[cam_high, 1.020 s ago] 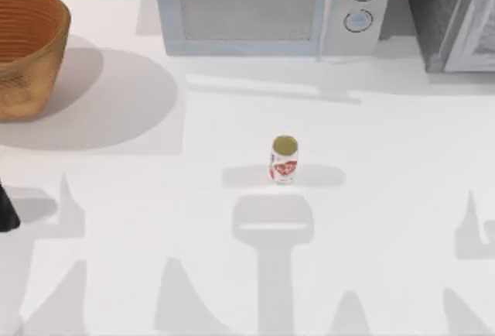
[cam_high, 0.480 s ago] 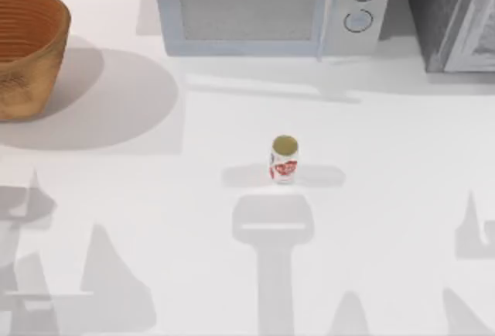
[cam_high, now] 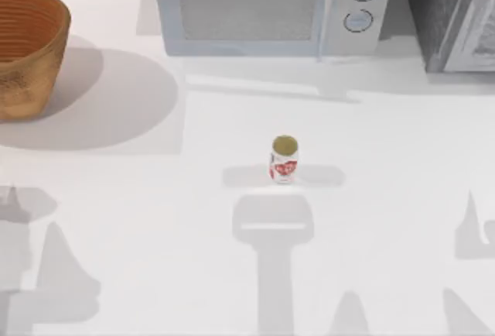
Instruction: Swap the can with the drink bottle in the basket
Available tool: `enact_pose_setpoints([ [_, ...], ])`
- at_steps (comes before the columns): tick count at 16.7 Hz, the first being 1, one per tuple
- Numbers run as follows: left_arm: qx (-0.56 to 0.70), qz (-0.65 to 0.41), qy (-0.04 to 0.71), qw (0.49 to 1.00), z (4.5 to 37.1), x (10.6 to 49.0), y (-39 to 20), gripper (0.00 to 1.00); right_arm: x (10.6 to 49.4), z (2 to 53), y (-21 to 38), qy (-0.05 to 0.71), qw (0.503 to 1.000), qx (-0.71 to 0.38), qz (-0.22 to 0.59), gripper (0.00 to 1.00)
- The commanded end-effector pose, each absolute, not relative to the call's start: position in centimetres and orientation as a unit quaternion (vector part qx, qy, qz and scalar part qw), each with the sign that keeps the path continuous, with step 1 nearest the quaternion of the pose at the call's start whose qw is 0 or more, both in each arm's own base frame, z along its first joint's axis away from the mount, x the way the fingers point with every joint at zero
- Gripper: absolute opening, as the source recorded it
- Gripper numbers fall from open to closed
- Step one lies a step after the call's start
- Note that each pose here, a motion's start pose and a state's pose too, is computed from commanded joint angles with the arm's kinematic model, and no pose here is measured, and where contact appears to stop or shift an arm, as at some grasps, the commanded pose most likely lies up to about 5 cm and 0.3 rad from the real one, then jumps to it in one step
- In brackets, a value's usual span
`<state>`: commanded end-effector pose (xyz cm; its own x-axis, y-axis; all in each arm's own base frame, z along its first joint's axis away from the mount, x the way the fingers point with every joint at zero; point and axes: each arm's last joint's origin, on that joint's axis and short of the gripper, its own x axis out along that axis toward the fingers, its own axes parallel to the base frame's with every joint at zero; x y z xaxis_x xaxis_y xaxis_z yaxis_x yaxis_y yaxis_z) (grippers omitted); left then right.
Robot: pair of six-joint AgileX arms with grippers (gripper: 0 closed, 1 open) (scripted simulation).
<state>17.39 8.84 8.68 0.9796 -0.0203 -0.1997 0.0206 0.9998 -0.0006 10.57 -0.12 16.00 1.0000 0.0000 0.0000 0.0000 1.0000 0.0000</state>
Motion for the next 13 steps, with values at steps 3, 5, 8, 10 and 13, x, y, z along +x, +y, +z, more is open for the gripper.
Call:
enact_pose_setpoints([
  [3, 0.0, -0.01, 0.101, 0.995, 8.6, 17.4, 8.9, 1.0, 10.6, 16.0, -0.1, 0.0, 1.0, 0.0, 0.0, 1.0],
  [5, -0.001, -0.011, 0.103, 0.995, 8.6, 17.3, 8.8, 1.0, 10.6, 16.0, -0.1, 0.0, 1.0, 0.0, 0.0, 1.0],
  [8, 0.0, -0.01, 0.101, 0.995, 8.5, 18.3, 8.9, 1.0, 10.6, 16.0, -0.1, 0.0, 1.0, 0.0, 0.0, 1.0],
  [10, 0.0, -0.01, 0.101, 0.995, 8.3, 19.6, 9.0, 1.0, 10.6, 16.0, -0.1, 0.0, 1.0, 0.0, 0.0, 1.0],
  [13, 0.0, -0.01, 0.101, 0.995, 7.8, 21.9, 8.9, 1.0, 10.6, 16.0, -0.1, 0.0, 1.0, 0.0, 0.0, 1.0],
])
